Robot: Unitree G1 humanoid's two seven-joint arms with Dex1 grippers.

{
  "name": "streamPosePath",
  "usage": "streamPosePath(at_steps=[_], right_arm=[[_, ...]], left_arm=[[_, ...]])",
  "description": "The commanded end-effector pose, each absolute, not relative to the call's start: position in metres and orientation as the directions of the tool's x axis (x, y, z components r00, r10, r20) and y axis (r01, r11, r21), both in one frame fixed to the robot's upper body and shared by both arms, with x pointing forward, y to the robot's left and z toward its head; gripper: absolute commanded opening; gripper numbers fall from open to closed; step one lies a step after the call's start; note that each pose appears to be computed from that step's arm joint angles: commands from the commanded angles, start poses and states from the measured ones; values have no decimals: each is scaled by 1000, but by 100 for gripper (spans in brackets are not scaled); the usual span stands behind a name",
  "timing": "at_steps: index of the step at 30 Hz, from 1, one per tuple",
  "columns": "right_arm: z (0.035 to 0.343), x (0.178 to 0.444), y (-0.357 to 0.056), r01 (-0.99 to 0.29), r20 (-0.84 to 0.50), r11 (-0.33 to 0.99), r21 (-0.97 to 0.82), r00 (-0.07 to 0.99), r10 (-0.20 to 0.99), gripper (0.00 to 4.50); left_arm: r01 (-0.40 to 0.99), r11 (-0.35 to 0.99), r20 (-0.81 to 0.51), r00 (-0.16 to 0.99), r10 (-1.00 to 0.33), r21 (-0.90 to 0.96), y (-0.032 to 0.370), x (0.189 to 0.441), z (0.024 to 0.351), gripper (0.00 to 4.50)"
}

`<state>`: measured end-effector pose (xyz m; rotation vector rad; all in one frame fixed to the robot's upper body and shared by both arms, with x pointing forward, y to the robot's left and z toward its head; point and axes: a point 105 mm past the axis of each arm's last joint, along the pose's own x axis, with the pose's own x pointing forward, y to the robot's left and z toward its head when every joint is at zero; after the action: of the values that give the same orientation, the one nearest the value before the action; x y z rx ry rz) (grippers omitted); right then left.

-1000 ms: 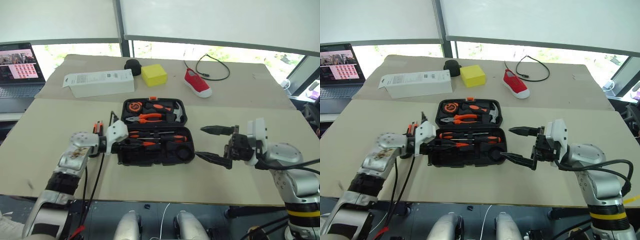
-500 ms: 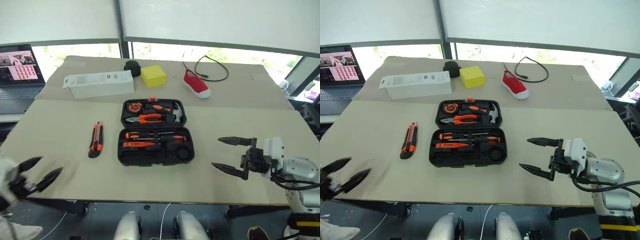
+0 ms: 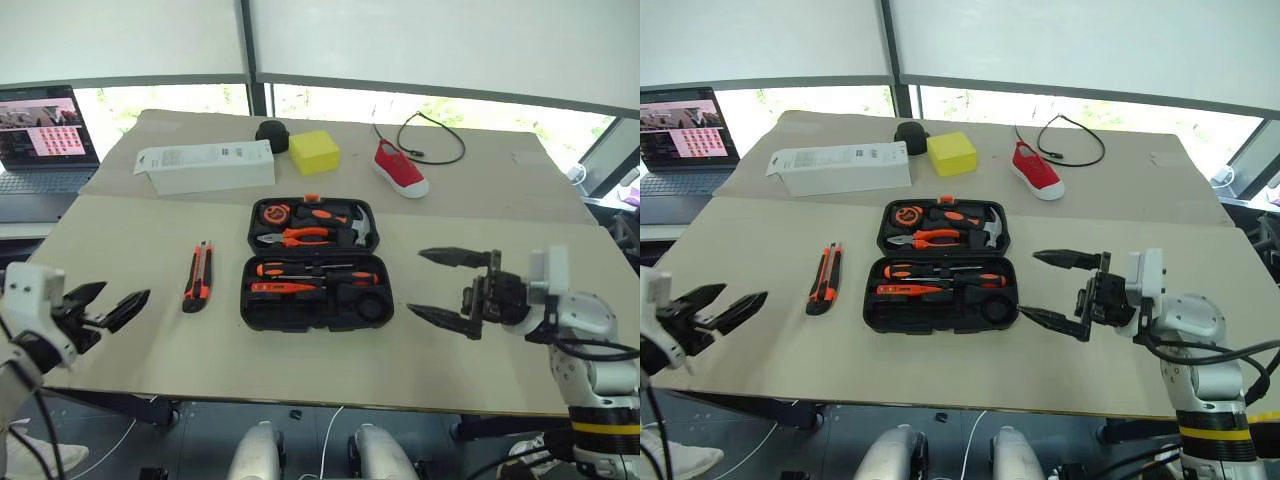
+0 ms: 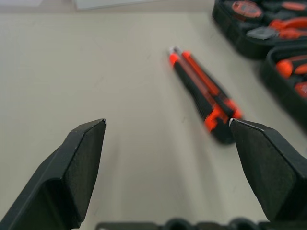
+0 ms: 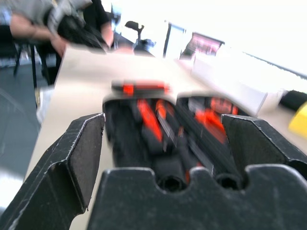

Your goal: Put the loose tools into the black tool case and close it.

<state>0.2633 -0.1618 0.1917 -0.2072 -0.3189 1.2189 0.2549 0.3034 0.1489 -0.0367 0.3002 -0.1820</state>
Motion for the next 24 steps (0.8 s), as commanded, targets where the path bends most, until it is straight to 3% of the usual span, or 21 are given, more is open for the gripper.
streamPosePath(at_steps=[1,7,11,14,19,22,24], right_arm=[[211,266,-157,-871,187,340,-354,291,938,450],[218,271,-148,-864,216,338,-373,273,937,450],[217,273,-147,-861,213,340,-378,276,937,450],[218,273,-147,-860,211,342,-378,280,937,450],[217,272,-149,-861,201,349,-370,293,935,450],[216,270,-150,-860,190,351,-371,300,935,450],[216,268,-151,-860,176,347,-373,302,937,450]], left_arm=[[109,991,-327,936,-130,-84,284,277,147,444],[86,990,-389,913,-122,-110,260,307,126,444],[80,997,-458,885,-82,-22,254,322,107,444],[100,994,-490,865,-107,-40,244,326,98,366],[120,992,-468,875,-128,-47,240,329,98,187],[174,984,-391,903,-176,-41,244,333,113,170],[318,948,-322,899,-298,8,241,333,130,170]])
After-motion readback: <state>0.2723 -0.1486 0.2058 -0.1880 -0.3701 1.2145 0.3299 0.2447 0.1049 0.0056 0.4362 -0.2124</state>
